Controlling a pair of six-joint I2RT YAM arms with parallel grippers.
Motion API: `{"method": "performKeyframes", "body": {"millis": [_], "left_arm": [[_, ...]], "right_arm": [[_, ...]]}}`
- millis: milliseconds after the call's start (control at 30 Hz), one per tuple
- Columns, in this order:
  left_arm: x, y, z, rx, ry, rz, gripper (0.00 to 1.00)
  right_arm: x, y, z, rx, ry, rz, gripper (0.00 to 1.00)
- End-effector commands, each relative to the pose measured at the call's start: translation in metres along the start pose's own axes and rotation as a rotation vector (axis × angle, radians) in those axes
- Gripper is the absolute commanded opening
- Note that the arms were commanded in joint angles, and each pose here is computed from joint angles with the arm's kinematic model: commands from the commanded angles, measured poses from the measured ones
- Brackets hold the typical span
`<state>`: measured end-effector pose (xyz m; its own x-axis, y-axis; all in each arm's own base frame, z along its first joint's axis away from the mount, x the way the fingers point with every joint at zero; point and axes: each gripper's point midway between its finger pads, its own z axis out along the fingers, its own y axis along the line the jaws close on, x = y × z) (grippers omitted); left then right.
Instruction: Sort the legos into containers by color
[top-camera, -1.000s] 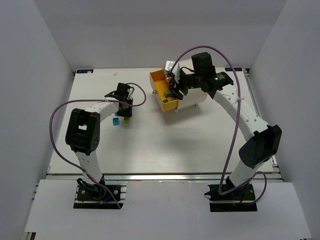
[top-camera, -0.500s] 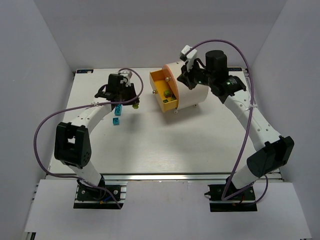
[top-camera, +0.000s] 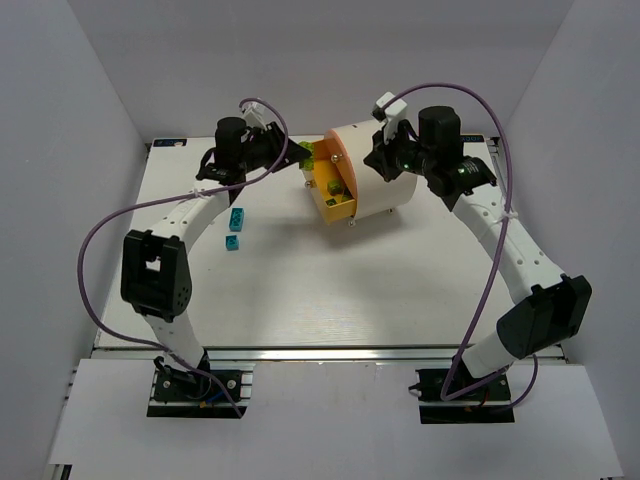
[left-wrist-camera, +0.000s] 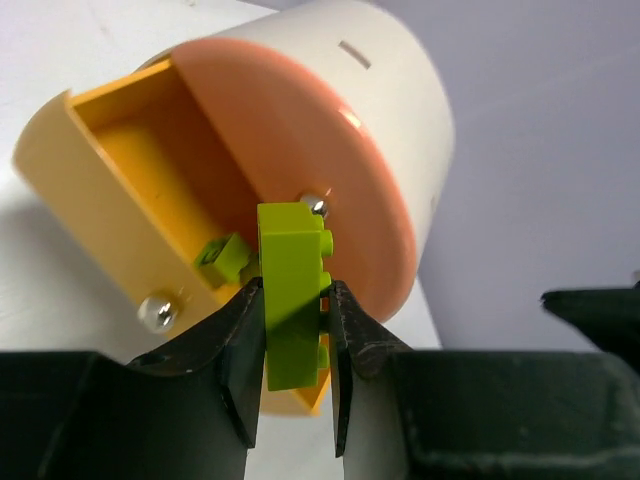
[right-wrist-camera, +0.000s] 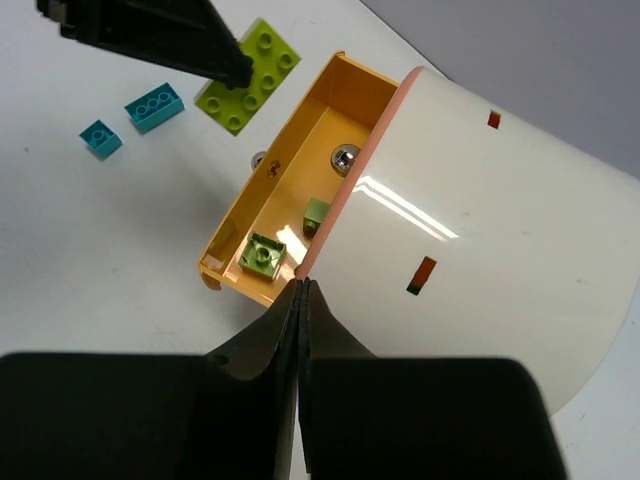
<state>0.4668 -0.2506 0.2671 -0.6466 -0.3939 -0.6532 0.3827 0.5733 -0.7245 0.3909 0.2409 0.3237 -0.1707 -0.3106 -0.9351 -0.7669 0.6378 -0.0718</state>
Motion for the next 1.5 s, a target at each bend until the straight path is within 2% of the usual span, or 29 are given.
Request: {"method": "performKeyframes", "body": {"millis": [0,133,267,333,433,467,533,567,667,700,733,800,833,867,933,967,1000,1033,1067,1100,1133,1167,1200,1233,1300,1333,1467], "left_arm": [[-0.014,-0.030,0.014,0.132,-0.014,-0.058,0.13],[-0.012,-0.021,0.029,0.138,-0.002,-0.120,0.30],[-0.014,-0.017,0.036,0.126,0.009,-0.126,0.51],[-0.016,-0.018,0.037,0.128,0.008,-0.125,0.54],[-0.019,-0.020,0.037,0.131,0.005,-0.119,0.60],[-0.019,-0.021,0.037,0.134,0.006,-0.118,0.61],[-0.023,-0.025,0.036,0.143,-0.001,-0.110,0.61],[-0.024,-0.026,0.035,0.144,-0.004,-0.113,0.60],[-0.036,-0.028,0.024,0.145,-0.041,-0.101,0.49],[-0.040,-0.035,0.017,0.146,-0.055,-0.087,0.37],[-0.046,-0.032,0.010,0.131,-0.075,-0.066,0.31],[-0.051,-0.032,-0.008,0.077,-0.105,-0.051,0.20],[-0.050,-0.031,-0.014,0.059,-0.110,-0.020,0.11],[-0.042,-0.018,-0.021,0.016,-0.103,-0.028,0.06],[-0.040,-0.015,-0.046,-0.049,-0.121,-0.003,0.00],[-0.038,-0.008,-0.056,-0.081,-0.131,0.000,0.00],[-0.018,0.014,-0.065,-0.147,-0.101,-0.026,0.00],[-0.019,0.011,-0.081,-0.177,-0.134,0.003,0.00],[-0.015,0.020,-0.092,-0.217,-0.144,0.001,0.02],[0.008,0.042,-0.102,-0.287,-0.109,-0.027,0.05],[0.007,0.040,-0.116,-0.316,-0.143,-0.005,0.09],[0.013,0.046,-0.126,-0.344,-0.148,-0.011,0.17],[0.034,0.061,-0.133,-0.391,-0.115,-0.032,0.23],[0.038,0.066,-0.142,-0.417,-0.122,-0.035,0.29],[0.046,0.065,-0.159,-0.450,-0.147,-0.033,0.41],[0.058,0.075,-0.165,-0.481,-0.139,-0.047,0.44],[0.076,0.075,-0.185,-0.499,-0.163,-0.068,0.50]], "right_arm": [[-0.020,-0.001,-0.015,0.025,-0.073,-0.019,0.00],[-0.015,0.002,-0.016,0.006,-0.063,-0.028,0.00],[-0.014,0.011,-0.017,-0.041,-0.061,-0.056,0.00],[-0.015,0.016,-0.018,-0.076,-0.067,-0.082,0.00],[-0.013,0.027,-0.018,-0.153,-0.079,-0.133,0.13],[-0.012,0.032,-0.018,-0.182,-0.083,-0.149,0.24],[-0.012,0.047,-0.019,-0.278,-0.110,-0.227,0.32],[-0.009,0.056,-0.020,-0.336,-0.123,-0.270,0.37],[0.011,0.088,-0.017,-0.534,-0.161,-0.428,0.36],[0.013,0.094,-0.017,-0.574,-0.177,-0.452,0.34],[0.018,0.098,-0.013,-0.591,-0.166,-0.465,0.28],[0.024,0.106,0.004,-0.611,-0.141,-0.515,0.21],[0.024,0.106,0.011,-0.608,-0.127,-0.528,0.11],[0.032,0.115,0.023,-0.633,-0.096,-0.529,0.09],[0.024,0.109,0.037,-0.579,-0.068,-0.560,0.04],[0.031,0.112,0.051,-0.578,-0.035,-0.560,0.01],[0.025,0.112,0.060,-0.530,-0.011,-0.572,0.00],[0.024,0.111,0.067,-0.507,0.005,-0.575,0.00],[0.034,0.118,0.081,-0.506,0.044,-0.572,0.00],[0.026,0.114,0.089,-0.443,0.068,-0.576,0.00],[0.027,0.114,0.096,-0.420,0.087,-0.574,0.00],[0.038,0.120,0.110,-0.411,0.129,-0.574,0.00],[0.044,0.117,0.115,-0.364,0.181,-0.584,0.00],[0.036,0.116,0.120,-0.332,0.183,-0.582,0.00],[0.055,0.120,0.141,-0.283,0.266,-0.582,0.00],[0.064,0.116,0.151,-0.238,0.330,-0.599,0.00],[0.080,0.104,0.163,-0.132,0.447,-0.664,0.00]]}}
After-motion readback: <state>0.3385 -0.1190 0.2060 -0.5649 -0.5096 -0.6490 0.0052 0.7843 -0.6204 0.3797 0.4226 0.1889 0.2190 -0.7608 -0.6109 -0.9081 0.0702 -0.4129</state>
